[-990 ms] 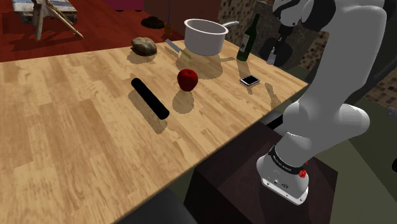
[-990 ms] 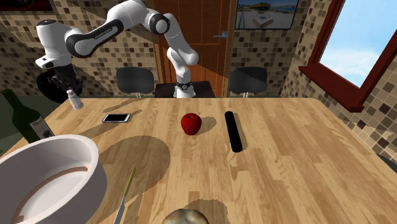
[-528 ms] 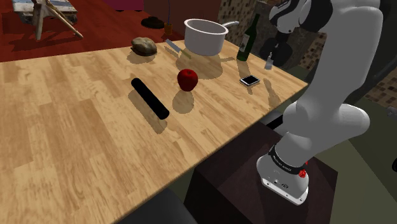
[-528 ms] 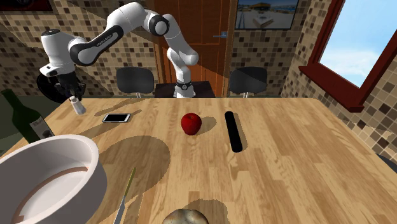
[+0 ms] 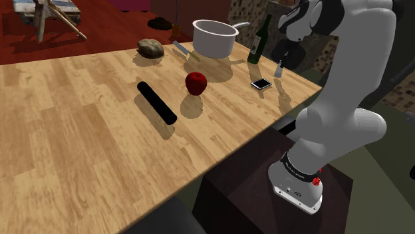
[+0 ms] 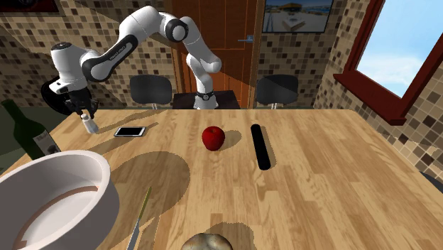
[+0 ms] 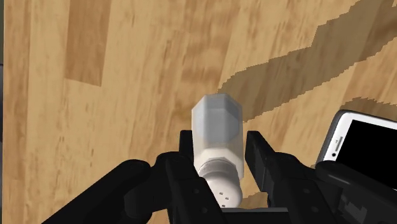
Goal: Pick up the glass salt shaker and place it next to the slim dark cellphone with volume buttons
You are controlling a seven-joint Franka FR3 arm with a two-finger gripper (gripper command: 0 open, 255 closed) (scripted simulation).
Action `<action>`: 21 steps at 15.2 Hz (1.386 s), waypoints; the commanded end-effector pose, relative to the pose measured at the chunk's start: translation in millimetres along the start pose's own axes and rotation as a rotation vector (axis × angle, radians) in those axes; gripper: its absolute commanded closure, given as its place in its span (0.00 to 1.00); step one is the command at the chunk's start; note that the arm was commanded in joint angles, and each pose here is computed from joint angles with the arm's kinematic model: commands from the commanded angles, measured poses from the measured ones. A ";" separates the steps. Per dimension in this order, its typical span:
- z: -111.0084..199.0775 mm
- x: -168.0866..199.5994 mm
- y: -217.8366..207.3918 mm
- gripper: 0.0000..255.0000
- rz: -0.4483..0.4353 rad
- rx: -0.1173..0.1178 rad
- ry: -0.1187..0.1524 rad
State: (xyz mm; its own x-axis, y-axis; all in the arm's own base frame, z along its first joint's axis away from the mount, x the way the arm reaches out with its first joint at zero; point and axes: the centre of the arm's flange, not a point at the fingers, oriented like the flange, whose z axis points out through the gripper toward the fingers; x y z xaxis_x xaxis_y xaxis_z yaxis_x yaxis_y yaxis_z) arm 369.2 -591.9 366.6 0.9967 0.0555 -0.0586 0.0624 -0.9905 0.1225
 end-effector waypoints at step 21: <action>-48.8 0.6 0.2 0.00 0.000 -0.001 0.000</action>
State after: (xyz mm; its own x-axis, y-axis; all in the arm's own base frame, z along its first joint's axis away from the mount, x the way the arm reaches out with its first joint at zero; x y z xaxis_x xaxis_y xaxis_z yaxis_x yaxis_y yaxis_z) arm 372.4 -586.1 414.4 0.9968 0.0555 -0.0581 0.0623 -0.9904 0.1234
